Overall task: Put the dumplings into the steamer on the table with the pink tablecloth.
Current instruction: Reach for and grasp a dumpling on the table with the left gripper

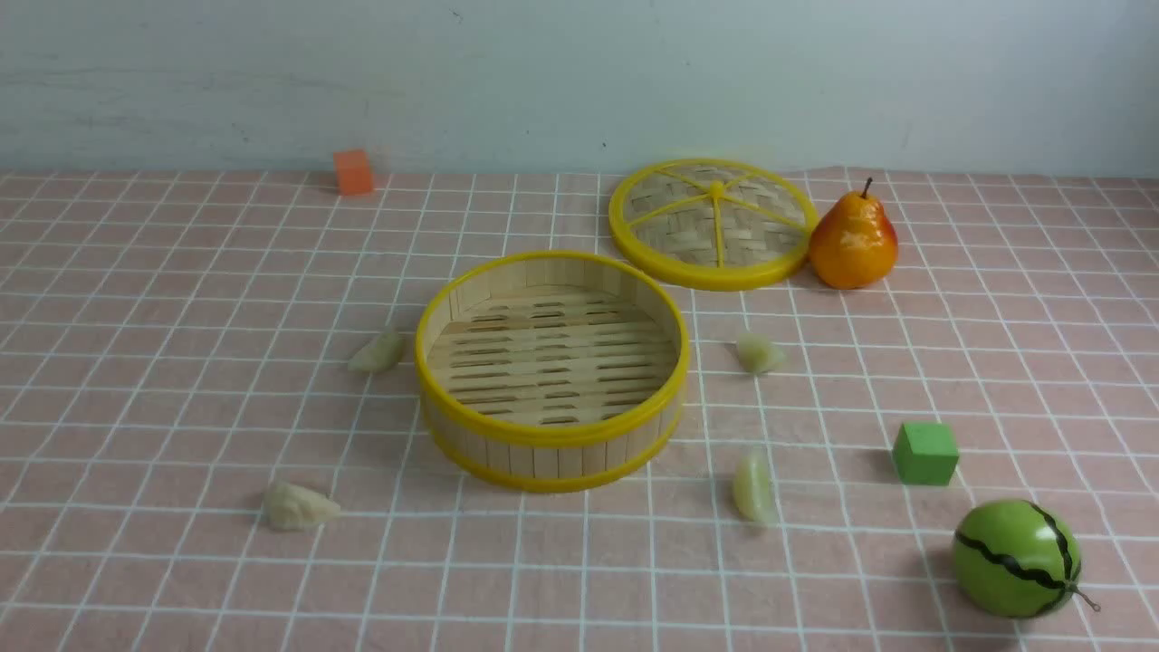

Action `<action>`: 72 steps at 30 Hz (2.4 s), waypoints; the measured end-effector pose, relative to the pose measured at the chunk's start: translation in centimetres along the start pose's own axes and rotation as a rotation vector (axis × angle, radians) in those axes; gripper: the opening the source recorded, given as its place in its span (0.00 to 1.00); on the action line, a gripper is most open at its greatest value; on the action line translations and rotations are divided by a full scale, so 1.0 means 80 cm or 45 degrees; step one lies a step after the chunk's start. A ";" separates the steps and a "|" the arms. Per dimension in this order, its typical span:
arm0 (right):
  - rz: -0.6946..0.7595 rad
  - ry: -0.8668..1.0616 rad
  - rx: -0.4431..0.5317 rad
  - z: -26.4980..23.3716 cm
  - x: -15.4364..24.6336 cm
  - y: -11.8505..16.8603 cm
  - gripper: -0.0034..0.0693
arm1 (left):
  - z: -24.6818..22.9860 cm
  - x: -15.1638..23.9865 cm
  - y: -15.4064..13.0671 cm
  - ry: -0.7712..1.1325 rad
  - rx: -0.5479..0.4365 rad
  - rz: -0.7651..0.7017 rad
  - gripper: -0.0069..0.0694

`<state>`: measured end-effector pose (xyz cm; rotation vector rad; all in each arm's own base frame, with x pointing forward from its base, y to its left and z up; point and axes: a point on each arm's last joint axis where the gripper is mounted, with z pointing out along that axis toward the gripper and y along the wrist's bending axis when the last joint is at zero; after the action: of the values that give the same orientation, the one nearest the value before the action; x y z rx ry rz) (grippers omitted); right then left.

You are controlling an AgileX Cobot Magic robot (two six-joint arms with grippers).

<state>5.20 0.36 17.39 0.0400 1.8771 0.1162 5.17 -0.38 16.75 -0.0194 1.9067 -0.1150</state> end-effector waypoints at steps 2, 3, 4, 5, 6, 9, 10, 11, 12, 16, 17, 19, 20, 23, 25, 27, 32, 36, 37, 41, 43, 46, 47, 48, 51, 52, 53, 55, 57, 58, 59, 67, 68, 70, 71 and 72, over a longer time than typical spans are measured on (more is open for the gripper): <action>0.000 0.000 0.000 0.000 0.000 0.000 0.38 | 0.000 0.000 0.000 0.000 0.000 0.000 0.21; 0.000 0.000 0.000 0.000 0.000 0.000 0.38 | 0.000 0.000 0.000 0.000 0.000 0.000 0.21; 0.000 0.000 0.000 0.000 0.000 0.000 0.38 | 0.000 0.000 0.000 0.000 0.000 0.000 0.21; 0.000 0.000 0.000 0.000 0.000 0.000 0.38 | 0.000 0.000 0.000 0.000 0.000 0.000 0.21; 0.000 0.000 0.000 0.000 0.000 0.000 0.38 | 0.000 0.000 0.000 0.000 0.000 0.000 0.21; 0.000 0.000 0.000 0.000 0.000 0.000 0.38 | 0.000 0.000 0.000 0.000 0.000 0.000 0.21; 0.000 0.000 0.000 0.000 0.000 0.000 0.38 | 0.000 0.000 0.000 0.000 0.000 0.000 0.21; 0.000 0.000 0.000 0.000 0.000 0.000 0.38 | 0.000 0.000 0.000 0.000 0.000 0.000 0.21; 0.000 0.000 0.000 0.000 0.000 0.000 0.38 | 0.000 0.000 0.000 0.000 0.000 0.000 0.21; 0.000 0.000 0.000 0.000 0.000 0.000 0.38 | 0.000 0.000 0.000 0.000 -0.002 0.005 0.22; 0.000 0.000 0.000 0.000 0.000 0.000 0.38 | 0.000 0.000 0.000 -0.003 -0.003 0.009 0.22; -0.001 0.000 0.001 0.000 0.000 0.000 0.38 | 0.000 -0.001 0.000 -0.008 -0.003 0.009 0.22; -0.008 0.000 0.003 0.000 0.000 0.000 0.38 | 0.000 -0.001 0.000 -0.010 -0.003 0.010 0.22; -0.043 -0.001 0.017 0.000 0.000 -0.002 0.38 | 0.000 -0.002 0.000 -0.017 -0.004 0.013 0.23; -0.063 -0.002 0.026 0.000 0.000 -0.002 0.38 | 0.000 -0.002 0.000 -0.019 -0.003 0.013 0.23; -0.090 -0.003 0.037 0.000 0.000 -0.003 0.38 | 0.000 -0.002 0.000 -0.019 -0.003 0.013 0.24; -0.162 -0.060 0.057 0.001 -0.004 -0.005 0.38 | -0.001 -0.013 -0.001 -0.147 0.011 0.013 0.24; -0.171 -0.200 0.037 0.000 -0.015 -0.002 0.38 | -0.004 -0.030 -0.003 -0.349 0.032 0.013 0.25; -0.175 -0.322 0.020 -0.002 -0.026 0.000 0.38 | -0.008 -0.042 -0.004 -0.489 0.047 0.013 0.25; -0.182 -0.638 -0.028 -0.012 -0.051 0.006 0.38 | -0.020 -0.063 -0.007 -0.757 0.076 0.018 0.26; -0.184 -0.876 -0.065 -0.024 -0.069 0.010 0.38 | -0.028 -0.075 -0.008 -0.918 0.093 0.019 0.26; -0.174 -1.064 -0.101 -0.036 -0.080 0.014 0.38 | -0.039 -0.085 -0.010 -1.088 0.123 -0.005 0.26; -0.158 -1.118 -0.115 -0.040 -0.084 0.014 0.38 | -0.047 -0.091 -0.010 -1.194 0.173 -0.075 0.26; -0.140 -1.122 -0.124 -0.040 -0.084 0.014 0.38 | -0.049 -0.093 -0.010 -1.217 0.200 -0.120 0.26; -0.051 -1.121 -0.163 -0.041 -0.086 0.014 0.36 | -0.057 -0.102 -0.012 -1.249 0.316 -0.309 0.26; -0.019 -1.116 -0.176 -0.043 -0.092 0.015 0.34 | -0.061 -0.111 -0.013 -1.231 0.346 -0.357 0.25; -0.014 -1.114 -0.177 -0.043 -0.094 0.015 0.33 | -0.062 -0.114 -0.013 -1.232 0.346 -0.354 0.25; 0.020 -1.092 -0.185 -0.048 -0.124 0.018 0.21 | -0.080 -0.162 -0.020 -1.188 0.358 -0.355 0.20; 0.029 -1.036 -0.174 -0.046 -0.149 0.020 0.11 | -0.083 -0.198 -0.024 -1.106 0.320 -0.319 0.16; 0.029 -1.028 -0.171 -0.046 -0.155 0.020 0.09 | -0.080 -0.203 -0.024 -1.083 0.312 -0.317 0.15; 0.035 -0.960 -0.156 -0.040 -0.171 0.021 0.04 | -0.078 -0.229 -0.026 -1.032 0.288 -0.306 0.11; -0.038 -0.131 0.000 0.055 -0.188 0.019 0.04 | 0.065 -0.286 -0.028 -0.376 0.098 -0.386 0.07; -0.041 -0.025 0.009 0.065 -0.183 0.019 0.04 | 0.086 -0.281 -0.027 -0.252 0.058 -0.402 0.07; -0.045 0.211 0.020 0.086 -0.171 0.022 0.04 | 0.119 -0.269 -0.027 -0.008 -0.018 -0.404 0.07; -0.054 0.320 0.025 0.097 -0.164 0.023 0.04 | 0.136 -0.263 -0.028 0.119 -0.054 -0.386 0.07; -0.068 0.438 0.026 0.107 -0.157 0.026 0.04 | 0.151 -0.257 -0.030 0.238 -0.081 -0.355 0.07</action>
<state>17.14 1.82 26.97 -0.0172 2.2213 0.0698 23.27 -2.18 32.32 -0.3283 2.0852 -0.2518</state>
